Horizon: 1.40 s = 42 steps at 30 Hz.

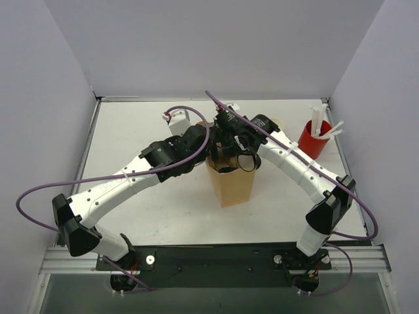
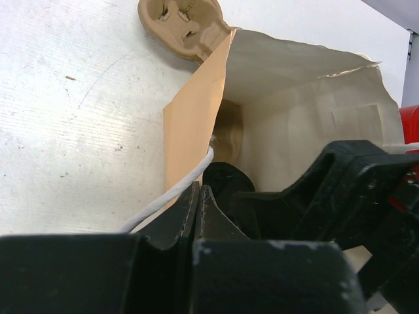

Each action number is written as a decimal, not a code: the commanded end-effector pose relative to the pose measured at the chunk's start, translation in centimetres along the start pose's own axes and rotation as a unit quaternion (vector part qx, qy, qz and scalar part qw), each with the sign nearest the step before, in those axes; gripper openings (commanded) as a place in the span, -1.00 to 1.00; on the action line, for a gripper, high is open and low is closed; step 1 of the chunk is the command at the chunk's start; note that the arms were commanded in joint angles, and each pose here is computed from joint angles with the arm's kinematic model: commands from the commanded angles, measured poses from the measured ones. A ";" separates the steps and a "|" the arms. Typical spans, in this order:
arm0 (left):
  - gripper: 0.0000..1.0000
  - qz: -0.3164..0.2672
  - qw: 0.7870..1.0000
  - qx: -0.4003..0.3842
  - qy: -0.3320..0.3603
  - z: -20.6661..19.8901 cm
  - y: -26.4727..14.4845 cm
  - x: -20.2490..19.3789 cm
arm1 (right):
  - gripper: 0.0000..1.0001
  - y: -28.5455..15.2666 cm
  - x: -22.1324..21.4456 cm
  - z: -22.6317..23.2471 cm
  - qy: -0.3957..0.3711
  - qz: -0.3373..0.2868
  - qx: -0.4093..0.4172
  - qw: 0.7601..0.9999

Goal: Pack the takeout coffee

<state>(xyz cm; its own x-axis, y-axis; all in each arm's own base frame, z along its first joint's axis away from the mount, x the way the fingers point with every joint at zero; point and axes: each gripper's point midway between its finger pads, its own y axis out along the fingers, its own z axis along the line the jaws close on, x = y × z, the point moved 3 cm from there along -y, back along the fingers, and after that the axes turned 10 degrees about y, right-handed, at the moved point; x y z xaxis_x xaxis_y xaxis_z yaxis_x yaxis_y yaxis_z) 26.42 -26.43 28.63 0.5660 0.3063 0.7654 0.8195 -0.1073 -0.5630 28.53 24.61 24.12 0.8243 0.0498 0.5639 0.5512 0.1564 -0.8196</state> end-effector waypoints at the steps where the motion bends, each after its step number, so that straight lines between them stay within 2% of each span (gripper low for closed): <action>1: -1.00 -0.021 1.000 -0.006 -0.009 -0.4 -0.8 2.0 | 0.76 -3.2 1.7 -0.6 0.019 -0.042 0.004 0.999; 31: -1.00 -0.015 0.999 -0.030 0.005 -1.3 -0.7 1.9 | 0.78 -8.0 6.2 0.5 0.083 -0.150 0.090 0.981; 32: -0.89 -0.017 0.999 -0.030 0.005 -1.3 -0.7 2.0 | 0.78 -8.1 6.3 0.6 0.083 -0.153 0.093 0.980; 37: -0.61 -0.029 0.999 -0.038 0.006 -1.4 -0.9 2.7 | 0.79 -8.9 6.6 0.7 0.083 -0.162 0.107 0.977; 42: -0.53 -0.039 0.998 -0.041 0.006 -1.5 -1.1 3.3 | 0.79 -9.9 6.8 0.7 0.085 -0.170 0.118 0.975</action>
<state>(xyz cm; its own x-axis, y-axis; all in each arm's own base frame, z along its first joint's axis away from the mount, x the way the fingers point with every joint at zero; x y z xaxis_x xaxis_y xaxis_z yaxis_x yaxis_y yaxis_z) 26.77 -26.64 29.20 0.5627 0.2597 0.7849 0.8258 -0.1333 -0.5479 29.12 24.71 32.23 0.6818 -0.1467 0.7167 0.7197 0.3102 -0.6211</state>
